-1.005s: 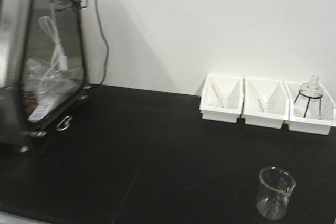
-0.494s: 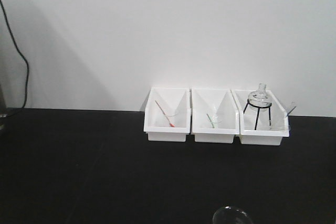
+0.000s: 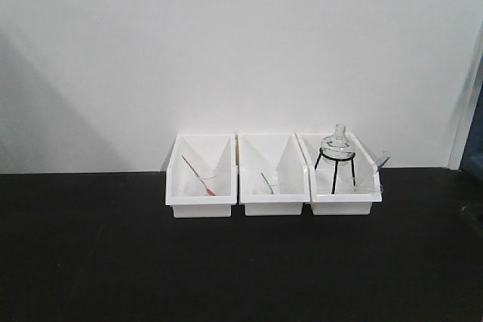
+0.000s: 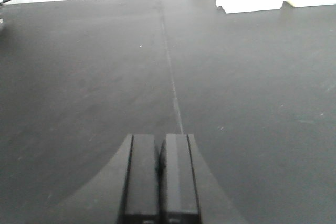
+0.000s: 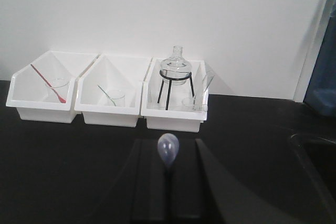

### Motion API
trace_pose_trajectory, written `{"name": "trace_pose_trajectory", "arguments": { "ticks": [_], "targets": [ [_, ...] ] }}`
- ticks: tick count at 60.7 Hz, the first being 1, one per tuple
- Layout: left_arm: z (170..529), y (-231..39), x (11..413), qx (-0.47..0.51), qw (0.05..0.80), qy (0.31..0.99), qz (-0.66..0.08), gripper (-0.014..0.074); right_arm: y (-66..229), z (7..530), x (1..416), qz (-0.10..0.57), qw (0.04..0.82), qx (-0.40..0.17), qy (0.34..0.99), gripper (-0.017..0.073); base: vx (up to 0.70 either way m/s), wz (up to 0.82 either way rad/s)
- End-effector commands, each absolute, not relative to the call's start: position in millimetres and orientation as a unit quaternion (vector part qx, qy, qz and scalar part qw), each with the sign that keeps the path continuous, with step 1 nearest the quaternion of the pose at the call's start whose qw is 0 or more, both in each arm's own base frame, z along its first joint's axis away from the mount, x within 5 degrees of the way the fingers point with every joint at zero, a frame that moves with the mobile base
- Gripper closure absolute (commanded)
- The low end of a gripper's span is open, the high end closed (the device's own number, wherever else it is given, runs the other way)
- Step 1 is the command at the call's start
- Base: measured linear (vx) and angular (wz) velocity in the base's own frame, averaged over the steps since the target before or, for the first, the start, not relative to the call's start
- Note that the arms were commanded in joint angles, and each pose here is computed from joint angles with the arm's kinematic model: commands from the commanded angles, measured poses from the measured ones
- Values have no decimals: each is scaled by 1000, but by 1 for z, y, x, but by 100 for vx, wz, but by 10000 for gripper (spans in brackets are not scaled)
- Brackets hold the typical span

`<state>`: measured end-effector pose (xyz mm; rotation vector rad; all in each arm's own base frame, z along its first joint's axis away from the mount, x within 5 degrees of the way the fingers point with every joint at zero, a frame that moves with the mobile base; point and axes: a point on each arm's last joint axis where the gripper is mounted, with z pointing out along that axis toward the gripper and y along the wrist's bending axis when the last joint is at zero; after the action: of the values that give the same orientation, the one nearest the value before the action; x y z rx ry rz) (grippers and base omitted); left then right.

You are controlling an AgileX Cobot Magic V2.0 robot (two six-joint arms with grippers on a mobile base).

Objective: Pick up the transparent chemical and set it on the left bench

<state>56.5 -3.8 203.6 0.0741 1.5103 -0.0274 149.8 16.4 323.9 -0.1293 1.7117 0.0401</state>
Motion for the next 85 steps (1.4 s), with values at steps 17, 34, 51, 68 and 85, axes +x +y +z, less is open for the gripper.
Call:
{"name": "trace_pose_trajectory", "arguments": {
  "ticks": [17,34,51,68,85],
  "targets": [
    [206,-4,55,29,755,655,-16,597,20,348,152,80,719,-18,690,562,0,-1],
    [206,-4,55,29,755,655,-16,597,47,327,204,195,705,1,682,561,0,0],
    [206,-4,55,29,755,655,-16,597,93,293,223,239,648,-88,718,561,0,0],
    [206,-4,55,29,755,655,-16,597,113,272,231,250,620,-136,731,561,0,0],
    [206,-4,55,29,755,655,-16,597,122,252,242,255,605,-159,737,421,0,0]
  ]
}}
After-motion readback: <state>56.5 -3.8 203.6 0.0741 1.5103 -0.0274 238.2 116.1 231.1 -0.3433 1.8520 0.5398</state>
